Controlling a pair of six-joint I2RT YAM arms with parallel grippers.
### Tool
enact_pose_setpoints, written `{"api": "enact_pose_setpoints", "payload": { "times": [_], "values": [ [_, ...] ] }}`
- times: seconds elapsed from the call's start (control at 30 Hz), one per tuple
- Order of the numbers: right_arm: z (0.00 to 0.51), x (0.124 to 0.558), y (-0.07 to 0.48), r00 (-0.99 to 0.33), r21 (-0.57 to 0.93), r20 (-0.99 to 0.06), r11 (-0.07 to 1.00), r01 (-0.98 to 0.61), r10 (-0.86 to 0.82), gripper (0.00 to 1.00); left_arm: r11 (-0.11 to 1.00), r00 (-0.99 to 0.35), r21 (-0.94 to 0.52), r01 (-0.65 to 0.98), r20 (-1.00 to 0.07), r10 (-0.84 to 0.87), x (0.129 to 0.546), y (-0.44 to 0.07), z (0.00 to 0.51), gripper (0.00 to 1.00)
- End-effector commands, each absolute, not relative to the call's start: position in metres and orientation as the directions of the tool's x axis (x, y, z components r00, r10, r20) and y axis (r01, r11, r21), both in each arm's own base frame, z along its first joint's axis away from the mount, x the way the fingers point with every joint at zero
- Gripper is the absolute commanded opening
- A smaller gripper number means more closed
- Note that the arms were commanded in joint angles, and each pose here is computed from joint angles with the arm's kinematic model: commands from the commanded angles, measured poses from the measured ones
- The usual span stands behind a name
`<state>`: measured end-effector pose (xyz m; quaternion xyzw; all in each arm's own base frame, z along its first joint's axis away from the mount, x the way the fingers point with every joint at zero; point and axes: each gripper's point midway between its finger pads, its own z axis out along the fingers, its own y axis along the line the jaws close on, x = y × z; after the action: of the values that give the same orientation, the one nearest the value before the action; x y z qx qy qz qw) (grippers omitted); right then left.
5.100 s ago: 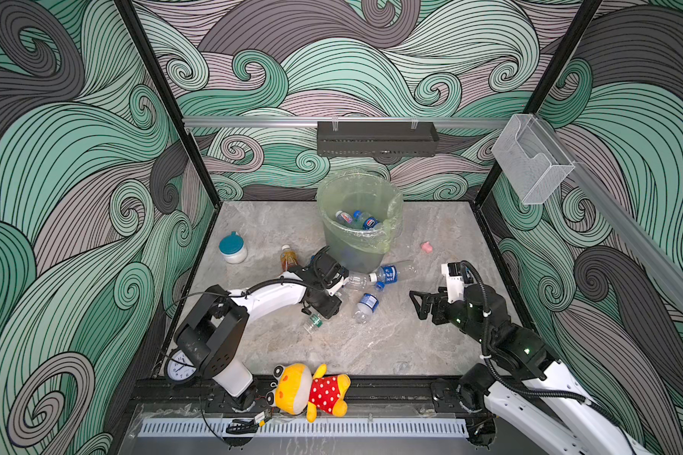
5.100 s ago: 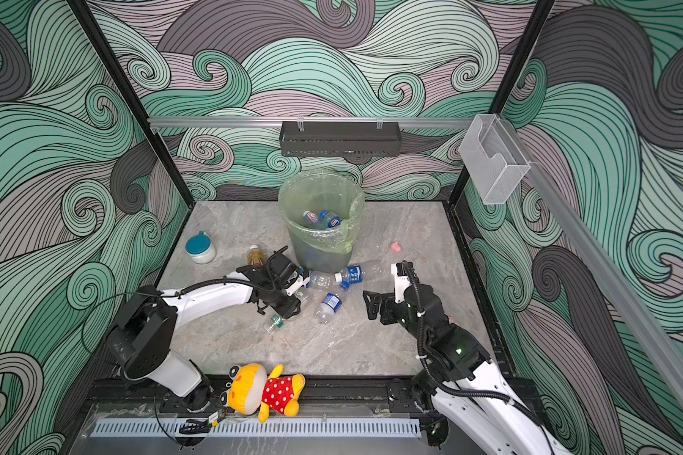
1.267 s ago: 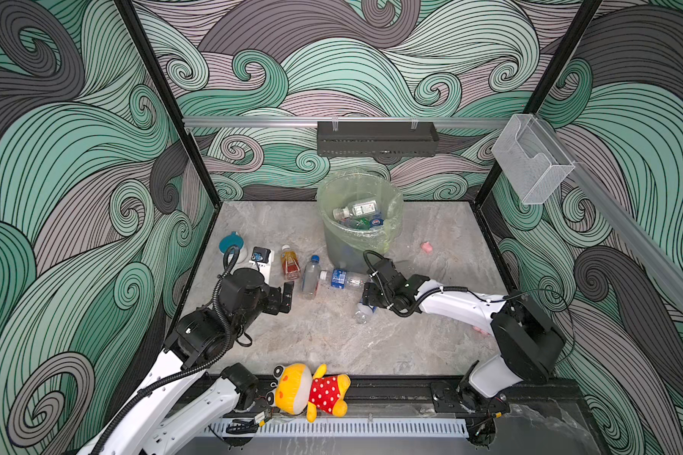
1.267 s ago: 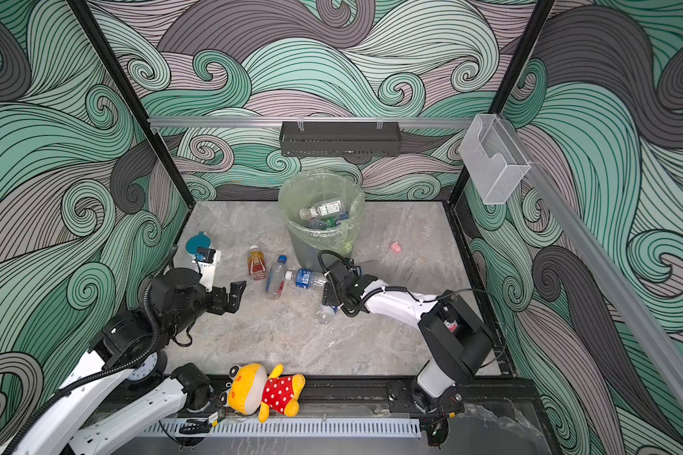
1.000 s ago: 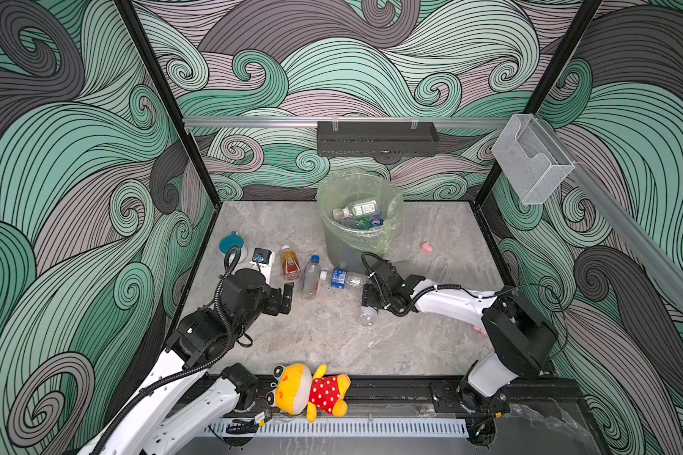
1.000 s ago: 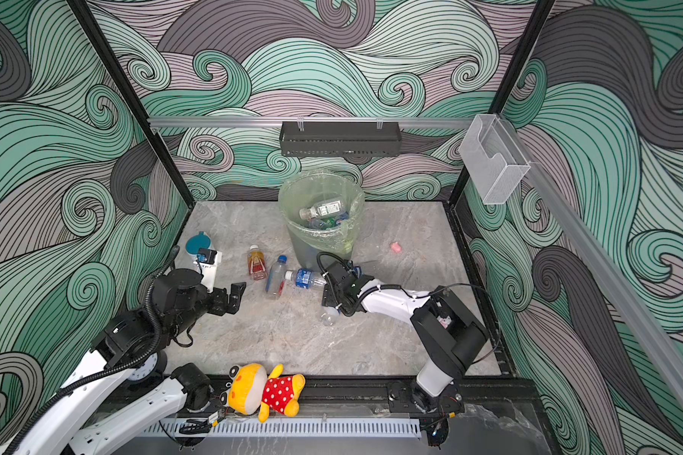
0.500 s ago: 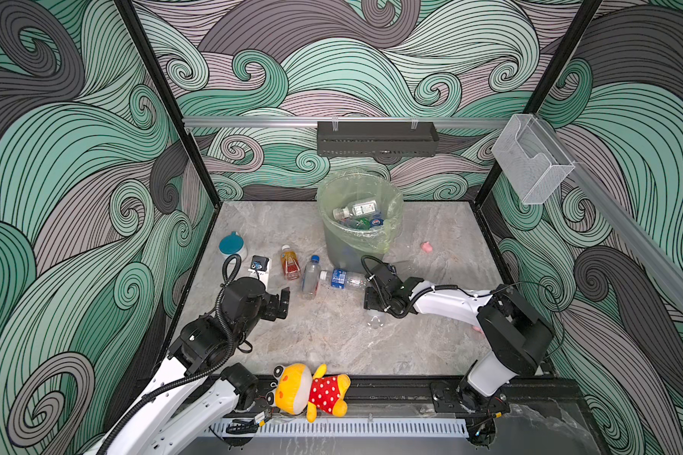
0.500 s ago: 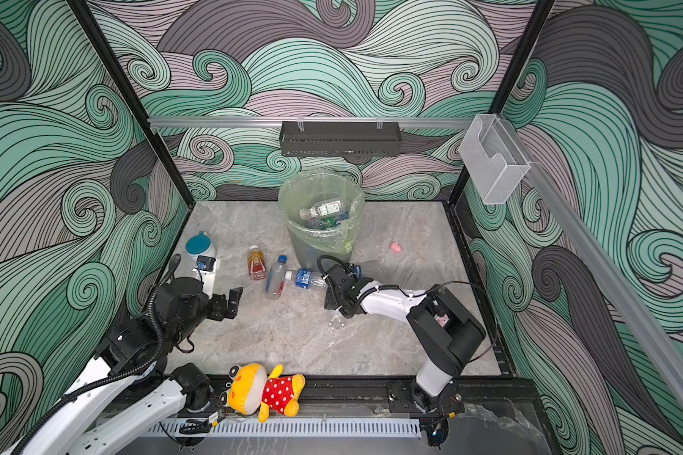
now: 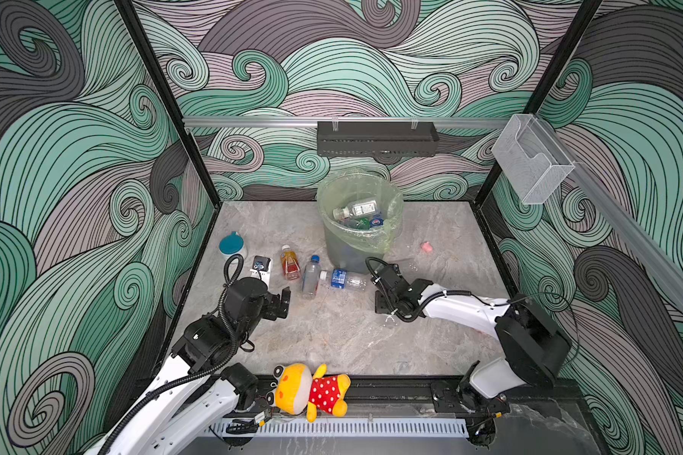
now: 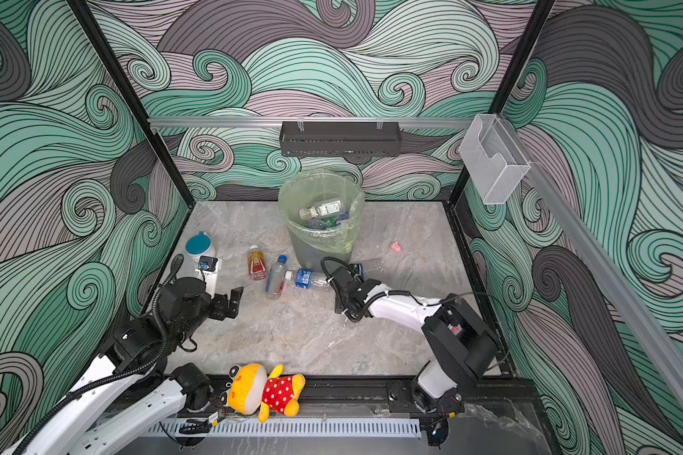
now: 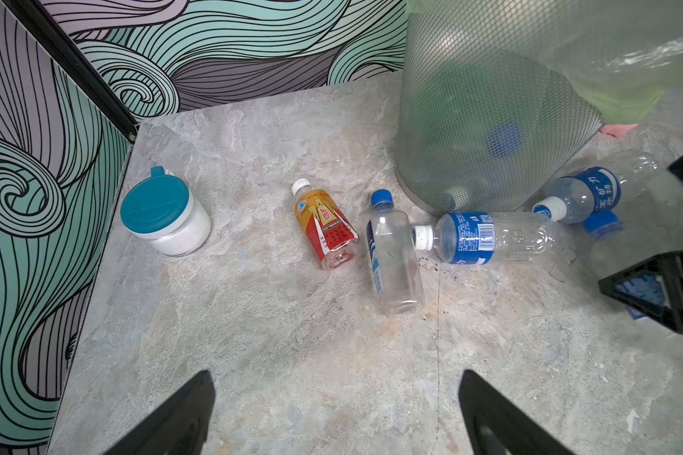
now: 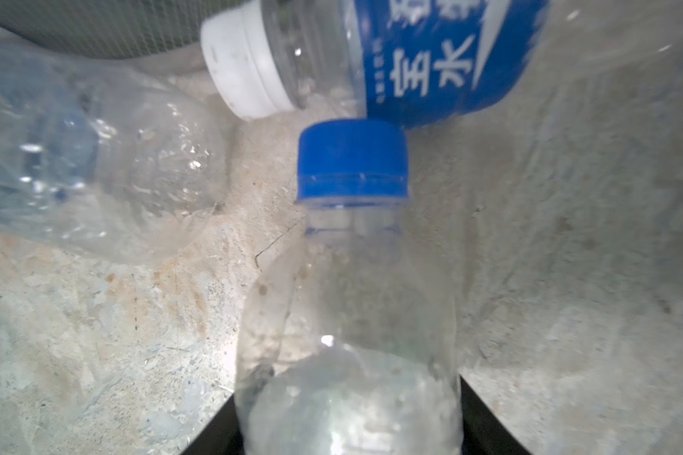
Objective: Throw the plastic bottles in the bin
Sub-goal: 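Lower the right gripper onto the blue-capped water bottle and close, then lift the blue-capped water bottle with the right gripper toward the bin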
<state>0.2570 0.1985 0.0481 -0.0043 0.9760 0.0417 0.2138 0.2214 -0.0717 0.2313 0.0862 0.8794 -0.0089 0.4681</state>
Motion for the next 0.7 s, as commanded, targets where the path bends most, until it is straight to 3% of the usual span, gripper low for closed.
{"api": "enact_pose_setpoints", "payload": {
  "times": [0.0, 0.23, 0.67],
  "values": [
    [0.062, 0.251, 0.170, -0.891, -0.045, -0.450, 0.998, -0.049, -0.064, 0.61, 0.987, -0.532, 0.080, 0.140, -0.835, 0.143, 0.228, -0.070, 0.235, 0.99],
    [0.099, 0.245, 0.147, -0.846, -0.060, -0.526, 0.996, -0.070, -0.091, 0.59, 0.986, -0.537, 0.089, 0.144, -0.829, 0.153, 0.233, -0.073, 0.233, 0.99],
    [0.214, 0.244, 0.121, -0.665, 0.102, -0.747, 0.987, -0.123, -0.006, 0.58, 0.983, -0.561, 0.107, 0.148, -0.810, 0.173, 0.239, -0.077, 0.226, 0.99]
  ]
}}
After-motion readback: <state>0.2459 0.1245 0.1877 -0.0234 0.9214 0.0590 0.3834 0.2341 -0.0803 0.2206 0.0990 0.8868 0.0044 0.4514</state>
